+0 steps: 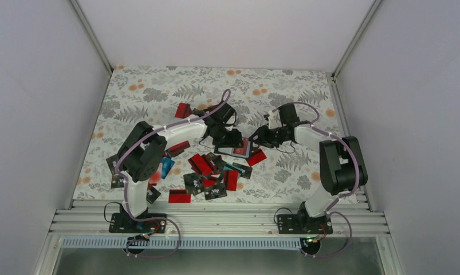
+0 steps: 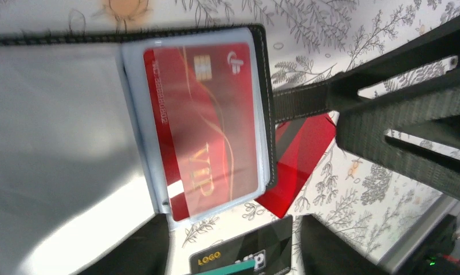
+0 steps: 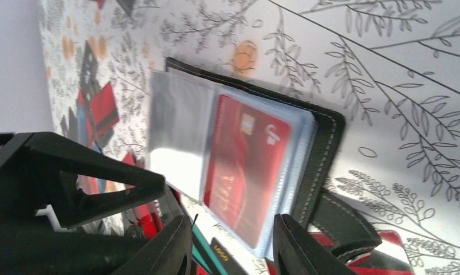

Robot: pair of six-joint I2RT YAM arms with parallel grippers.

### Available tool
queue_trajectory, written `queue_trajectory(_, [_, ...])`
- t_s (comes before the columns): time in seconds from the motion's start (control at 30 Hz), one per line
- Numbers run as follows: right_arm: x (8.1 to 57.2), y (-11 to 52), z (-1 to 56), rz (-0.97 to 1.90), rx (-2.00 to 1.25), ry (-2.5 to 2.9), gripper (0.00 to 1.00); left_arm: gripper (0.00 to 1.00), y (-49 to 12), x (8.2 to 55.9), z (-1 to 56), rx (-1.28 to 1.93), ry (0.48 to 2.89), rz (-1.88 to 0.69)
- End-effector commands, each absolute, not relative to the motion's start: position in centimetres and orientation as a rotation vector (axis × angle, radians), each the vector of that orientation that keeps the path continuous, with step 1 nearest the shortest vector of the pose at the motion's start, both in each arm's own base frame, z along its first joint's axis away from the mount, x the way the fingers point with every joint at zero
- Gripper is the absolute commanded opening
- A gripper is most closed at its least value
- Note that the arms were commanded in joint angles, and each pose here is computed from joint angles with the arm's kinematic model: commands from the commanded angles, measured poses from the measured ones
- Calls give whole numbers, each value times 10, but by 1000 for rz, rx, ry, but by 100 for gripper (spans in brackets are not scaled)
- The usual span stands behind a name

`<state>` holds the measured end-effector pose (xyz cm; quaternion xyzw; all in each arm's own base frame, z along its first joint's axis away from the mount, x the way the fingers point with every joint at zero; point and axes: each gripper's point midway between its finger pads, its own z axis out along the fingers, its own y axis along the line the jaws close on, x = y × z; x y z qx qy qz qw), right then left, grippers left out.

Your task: Put the credit cards into the card holder

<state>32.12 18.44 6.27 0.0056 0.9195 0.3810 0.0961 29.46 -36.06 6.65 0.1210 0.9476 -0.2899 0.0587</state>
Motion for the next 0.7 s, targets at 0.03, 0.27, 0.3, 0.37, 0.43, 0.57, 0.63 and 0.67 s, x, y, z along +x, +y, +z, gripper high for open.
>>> queue_trajectory(0.03, [318,191,85,1202,23,2662,37,32,-358,324,69,398,2797,-733])
queue_trajectory(0.27, [307,203,82,1291,27,2664,37,11,-349,331,42,396,2822,-622])
queue_trajectory(0.3, [306,204,80,1296,25,2670,37,7,-348,331,38,394,2826,-613])
queue_trajectory(0.37, [304,206,77,1299,25,2678,37,3,-347,331,32,390,2834,-596])
queue_trajectory(0.43, [304,207,74,1299,29,2681,37,2,-348,332,29,393,2833,-599])
queue_trajectory(0.57, [304,207,67,1292,38,2699,36,2,-346,332,24,389,2840,-581])
queue_trajectory(0.63, [304,207,59,1289,46,2715,37,2,-344,332,20,386,2846,-565])
queue_trajectory(0.67, [304,207,55,1288,53,2726,36,2,-344,332,19,388,2849,-563])
